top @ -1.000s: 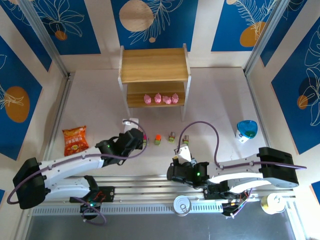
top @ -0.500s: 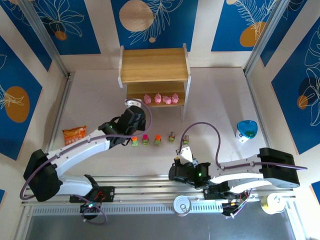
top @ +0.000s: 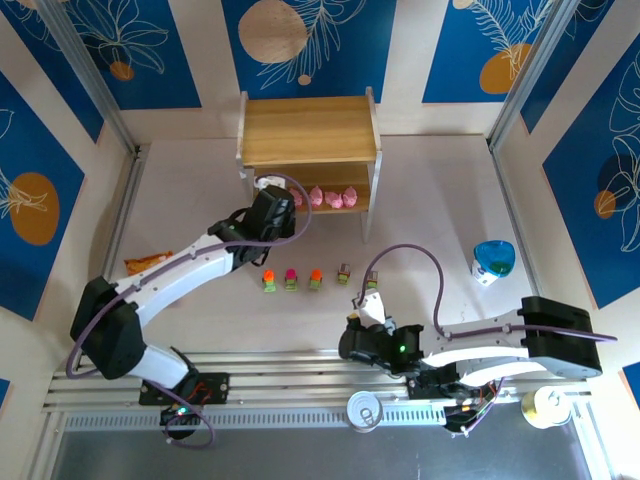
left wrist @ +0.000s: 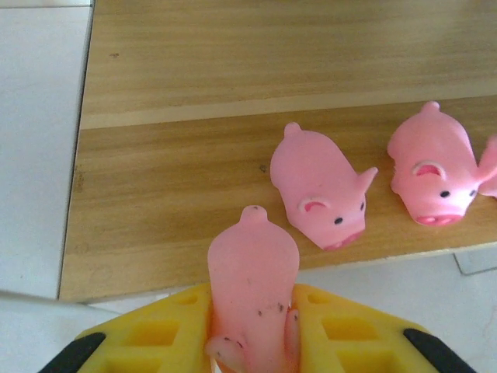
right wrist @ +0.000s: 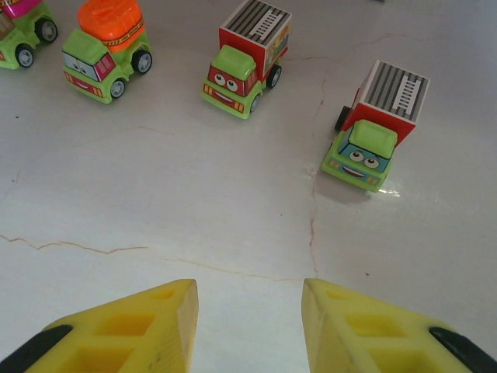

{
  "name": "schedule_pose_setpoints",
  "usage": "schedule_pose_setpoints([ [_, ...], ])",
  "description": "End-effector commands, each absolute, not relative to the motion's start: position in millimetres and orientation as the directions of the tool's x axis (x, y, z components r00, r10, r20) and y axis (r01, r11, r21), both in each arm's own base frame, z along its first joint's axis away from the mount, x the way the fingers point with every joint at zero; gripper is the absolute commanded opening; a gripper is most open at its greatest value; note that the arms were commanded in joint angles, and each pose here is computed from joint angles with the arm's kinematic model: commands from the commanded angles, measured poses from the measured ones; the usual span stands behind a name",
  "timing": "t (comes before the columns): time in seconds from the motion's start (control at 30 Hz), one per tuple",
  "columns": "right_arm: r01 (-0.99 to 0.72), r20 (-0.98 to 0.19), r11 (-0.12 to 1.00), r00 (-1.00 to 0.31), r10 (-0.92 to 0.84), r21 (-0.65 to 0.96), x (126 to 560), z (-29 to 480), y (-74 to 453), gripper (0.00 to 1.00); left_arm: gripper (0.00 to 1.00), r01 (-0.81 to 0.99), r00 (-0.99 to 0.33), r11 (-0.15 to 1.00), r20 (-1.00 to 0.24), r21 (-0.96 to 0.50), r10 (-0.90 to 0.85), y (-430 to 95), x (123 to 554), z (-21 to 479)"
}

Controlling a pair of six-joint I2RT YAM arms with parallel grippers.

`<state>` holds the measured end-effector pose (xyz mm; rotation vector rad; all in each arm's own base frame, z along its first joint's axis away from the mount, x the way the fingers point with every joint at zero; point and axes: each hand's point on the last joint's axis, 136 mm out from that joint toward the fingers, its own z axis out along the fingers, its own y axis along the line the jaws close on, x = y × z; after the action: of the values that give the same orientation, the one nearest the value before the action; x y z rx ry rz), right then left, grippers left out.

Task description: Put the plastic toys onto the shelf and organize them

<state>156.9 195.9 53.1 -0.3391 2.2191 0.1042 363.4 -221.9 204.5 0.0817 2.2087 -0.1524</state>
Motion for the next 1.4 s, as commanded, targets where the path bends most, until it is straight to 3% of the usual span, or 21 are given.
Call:
schedule_pose_setpoints([
  [0.0,-0.267,-0.791,0.963,-0.584,-0.184,-0.027,158.9,53.1,192.3,0.40,0.27,0.097,-0.580,0.993,-0.815,-0.066,0.003,-219.4,373.9,215.6],
  [0.77,-0.269,-0.789,0.963,-0.592,-0.168,-0.003,158.2,51.3,189.6,0.40,0.28,0.026,-0.580,0.996,-0.812,-0.089,-0.058,-207.0,404.6,199.3],
  [1.37,-0.275,-0.785,0.962,-0.596,-0.167,0.004,158.6,50.2,190.4,0.40,0.42,0.033,-0.576,0.995,-0.815,-0.095,-0.059,-205.8,405.9,201.3],
])
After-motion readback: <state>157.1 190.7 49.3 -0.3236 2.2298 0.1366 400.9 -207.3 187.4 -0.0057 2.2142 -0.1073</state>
